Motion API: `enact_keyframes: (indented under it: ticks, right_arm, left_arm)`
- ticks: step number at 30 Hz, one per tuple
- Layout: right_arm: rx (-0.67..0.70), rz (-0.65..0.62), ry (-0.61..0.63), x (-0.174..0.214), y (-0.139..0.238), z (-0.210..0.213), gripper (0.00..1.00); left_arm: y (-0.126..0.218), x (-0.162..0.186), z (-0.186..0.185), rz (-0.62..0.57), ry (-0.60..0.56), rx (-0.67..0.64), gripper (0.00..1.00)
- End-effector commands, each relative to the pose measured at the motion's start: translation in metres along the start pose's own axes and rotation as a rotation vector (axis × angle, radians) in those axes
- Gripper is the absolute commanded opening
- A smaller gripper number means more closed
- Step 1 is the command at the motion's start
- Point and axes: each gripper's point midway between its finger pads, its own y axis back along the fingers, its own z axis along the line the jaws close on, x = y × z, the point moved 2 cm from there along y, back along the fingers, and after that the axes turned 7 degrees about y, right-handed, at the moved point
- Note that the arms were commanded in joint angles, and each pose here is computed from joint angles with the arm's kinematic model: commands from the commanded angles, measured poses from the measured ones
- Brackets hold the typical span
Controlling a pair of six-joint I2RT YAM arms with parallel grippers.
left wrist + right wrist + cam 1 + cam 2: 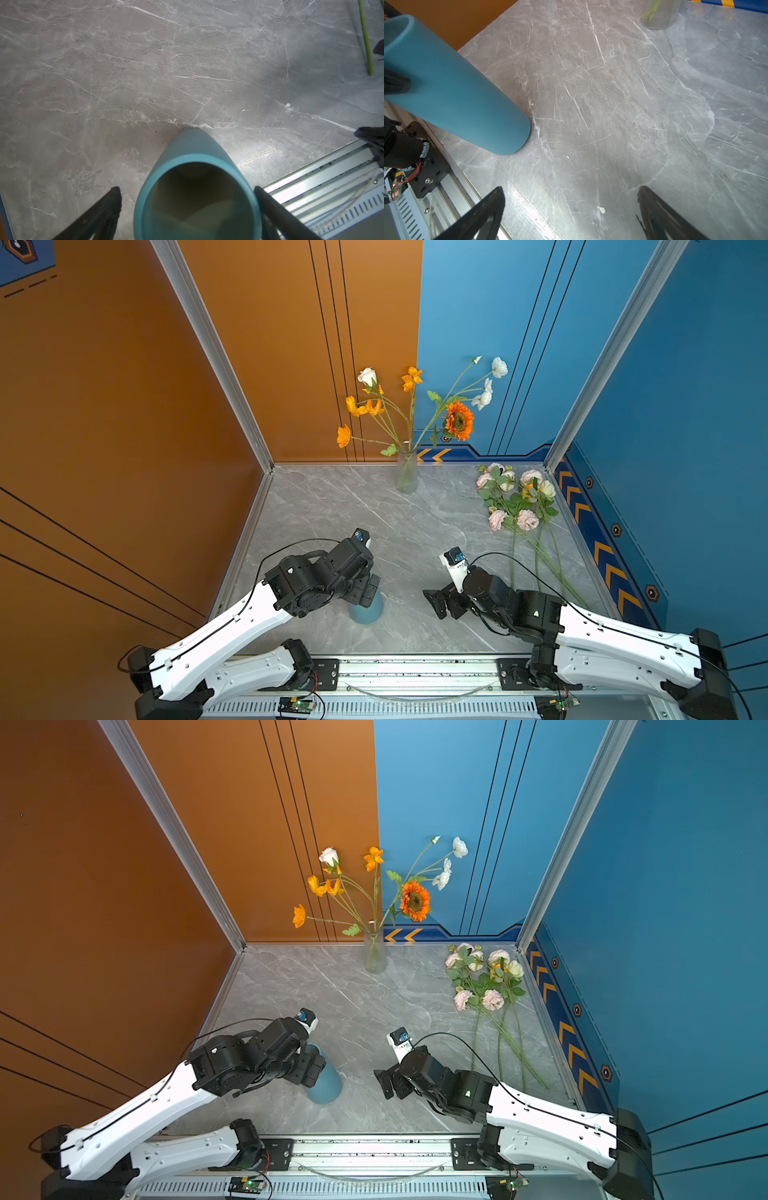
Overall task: Arrange the flowers into the vase
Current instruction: 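Lower the left gripper onto the teal cup rim and close it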
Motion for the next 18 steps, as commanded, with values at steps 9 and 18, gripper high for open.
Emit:
enact_keyframes:
  ticks: [9, 18]
  right_arm:
    - [-0.015, 0.002, 0.002, -0.001, -0.006, 0.005, 1.00]
    - [-0.019, 0.005, 0.010, -0.003, -0.009, 0.007, 1.00]
  left_arm:
    - [-0.012, 0.004, -0.003, -0.002, -0.016, 0.020, 0.95]
    - [-0.016, 0.012, -0.005, 0.031, -0.009, 0.060, 0.77]
